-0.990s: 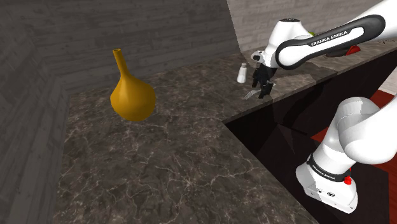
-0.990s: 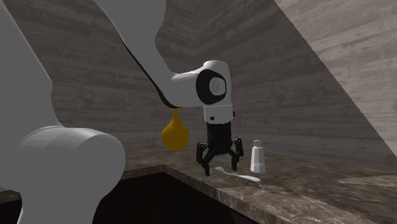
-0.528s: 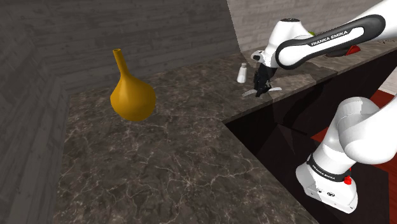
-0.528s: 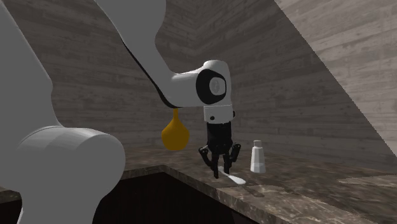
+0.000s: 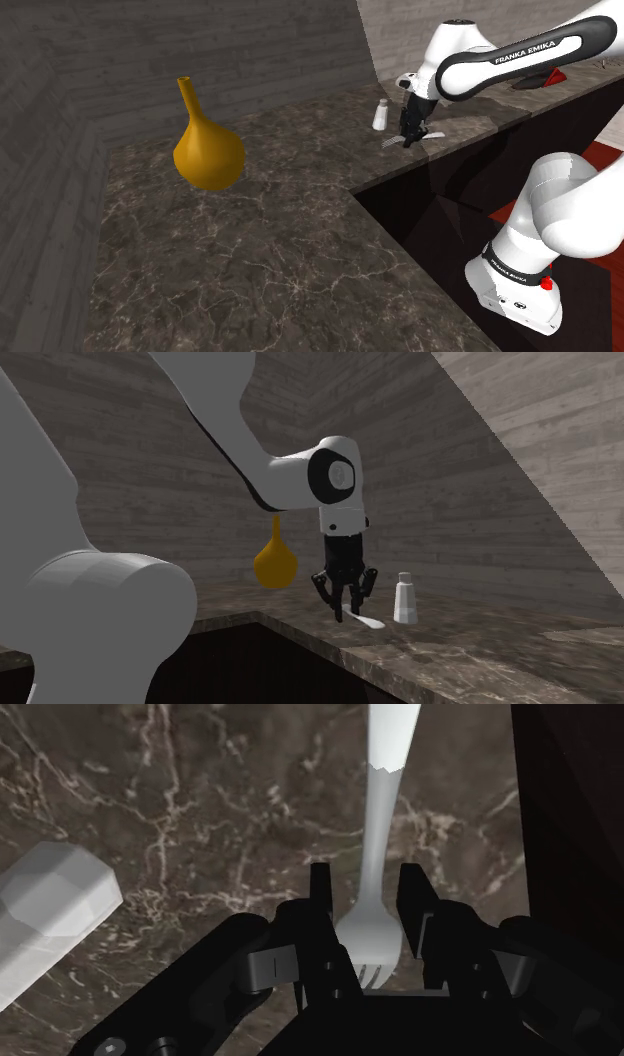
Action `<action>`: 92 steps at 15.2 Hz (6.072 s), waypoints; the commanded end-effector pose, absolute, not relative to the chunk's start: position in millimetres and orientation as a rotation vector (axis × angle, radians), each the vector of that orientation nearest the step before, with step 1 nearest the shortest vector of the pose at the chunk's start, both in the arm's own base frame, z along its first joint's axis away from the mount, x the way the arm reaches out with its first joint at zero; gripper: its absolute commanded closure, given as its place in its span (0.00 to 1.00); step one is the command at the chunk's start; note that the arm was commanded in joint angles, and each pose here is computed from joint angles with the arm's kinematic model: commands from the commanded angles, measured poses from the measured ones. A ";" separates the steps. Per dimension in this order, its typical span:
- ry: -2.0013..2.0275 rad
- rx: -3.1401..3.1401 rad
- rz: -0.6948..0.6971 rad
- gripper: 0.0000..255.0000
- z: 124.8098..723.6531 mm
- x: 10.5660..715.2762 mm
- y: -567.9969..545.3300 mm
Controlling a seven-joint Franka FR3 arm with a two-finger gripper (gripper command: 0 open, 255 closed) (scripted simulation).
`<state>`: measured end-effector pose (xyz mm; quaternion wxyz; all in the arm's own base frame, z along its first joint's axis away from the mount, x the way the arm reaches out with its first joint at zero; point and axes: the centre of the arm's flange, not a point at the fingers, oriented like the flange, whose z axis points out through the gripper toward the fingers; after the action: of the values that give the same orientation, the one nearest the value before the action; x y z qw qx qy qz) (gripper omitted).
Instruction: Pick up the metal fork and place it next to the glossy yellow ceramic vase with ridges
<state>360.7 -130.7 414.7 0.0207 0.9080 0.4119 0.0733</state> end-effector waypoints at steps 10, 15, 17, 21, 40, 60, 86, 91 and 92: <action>1.277 2.816 0.227 1.00 473.7 361.0 -132.0; 1.277 2.816 0.227 1.00 500.1 361.0 -132.0; 1.277 2.816 0.227 1.00 510.6 361.0 -132.0; 1.277 2.816 0.227 1.00 531.7 361.0 -132.0; 1.277 2.816 0.227 1.00 632.0 361.0 -132.0; 1.277 2.816 0.227 1.00 737.6 361.0 -132.0; 1.277 2.816 0.227 1.00 765.0 484.4 116.3; 1.277 2.816 0.227 1.00 765.3 513.8 175.4; 1.277 2.816 0.227 1.00 765.3 519.6 187.2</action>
<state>513.0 177.1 765.3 0.0208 0.9079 0.4123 0.0729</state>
